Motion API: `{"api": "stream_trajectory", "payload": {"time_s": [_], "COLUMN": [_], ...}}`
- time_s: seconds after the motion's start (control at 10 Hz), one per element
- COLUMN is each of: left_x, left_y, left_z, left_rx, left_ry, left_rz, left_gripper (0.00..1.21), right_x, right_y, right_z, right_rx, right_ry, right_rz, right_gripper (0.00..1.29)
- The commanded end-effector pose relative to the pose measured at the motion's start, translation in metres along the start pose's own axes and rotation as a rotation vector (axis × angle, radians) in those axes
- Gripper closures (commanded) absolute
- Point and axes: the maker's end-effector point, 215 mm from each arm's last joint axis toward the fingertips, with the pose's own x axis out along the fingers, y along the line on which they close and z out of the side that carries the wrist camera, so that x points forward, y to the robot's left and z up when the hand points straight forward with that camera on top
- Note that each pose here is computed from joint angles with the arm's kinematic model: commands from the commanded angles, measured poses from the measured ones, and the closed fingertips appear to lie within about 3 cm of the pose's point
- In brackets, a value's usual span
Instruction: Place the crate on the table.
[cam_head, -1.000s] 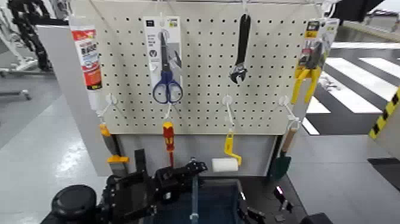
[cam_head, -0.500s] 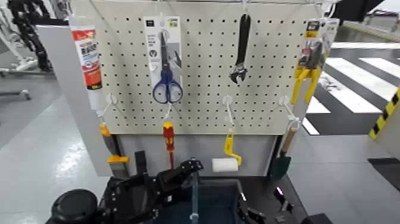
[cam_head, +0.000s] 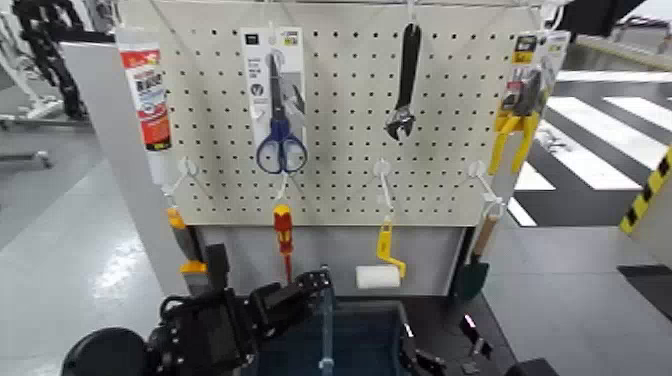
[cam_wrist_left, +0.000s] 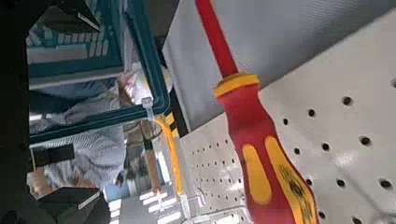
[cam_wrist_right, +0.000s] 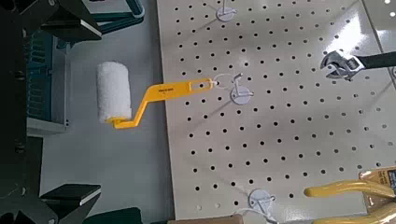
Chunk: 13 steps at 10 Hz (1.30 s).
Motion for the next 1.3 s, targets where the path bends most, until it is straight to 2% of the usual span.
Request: {"api": "stream_trajectory", "payload": {"time_s": [0.1,0.4,0.6,0.7,0.9,1.3], "left_x": [-0.027,-0.064,-0.091,-0.103,-0.119,-0.158], "left_y": [0.012,0.028,0.037,0.042,0.056,0.054], "left_z": [0.021,0.059,0.072,0.075,0.066,0.062], "left_rx": [0.168,0.431,0.565,0.627,0.705,0.885], "left_ry": [-0.106,-0.274,-0.37,-0.413,-0.443,-0.589], "left_rz": [0.11,0.279,0.383,0.43,0.512,0.616], "left_gripper": [0.13,0.13,0.13,0.13,0.13,0.13], "right_x": [0.0,-0.001,-0.001,-0.001,-0.001,-0.001], "right_y": [-0.001,-0.001,-0.002,-0.003,-0.004,-0.006], "right_z": [0.0,0.001,0.002,0.002,0.003,0.005], "right_rx": [0.001,0.0,0.0,-0.002,-0.003,-0.006], "right_ry": [0.0,-0.002,-0.004,-0.002,-0.005,-0.01], "right_rz": [-0.002,-0.004,-0.005,-0.006,-0.005,-0.008], "right_gripper": [0.15,0.15,0.15,0.15,0.15,0.15]}}
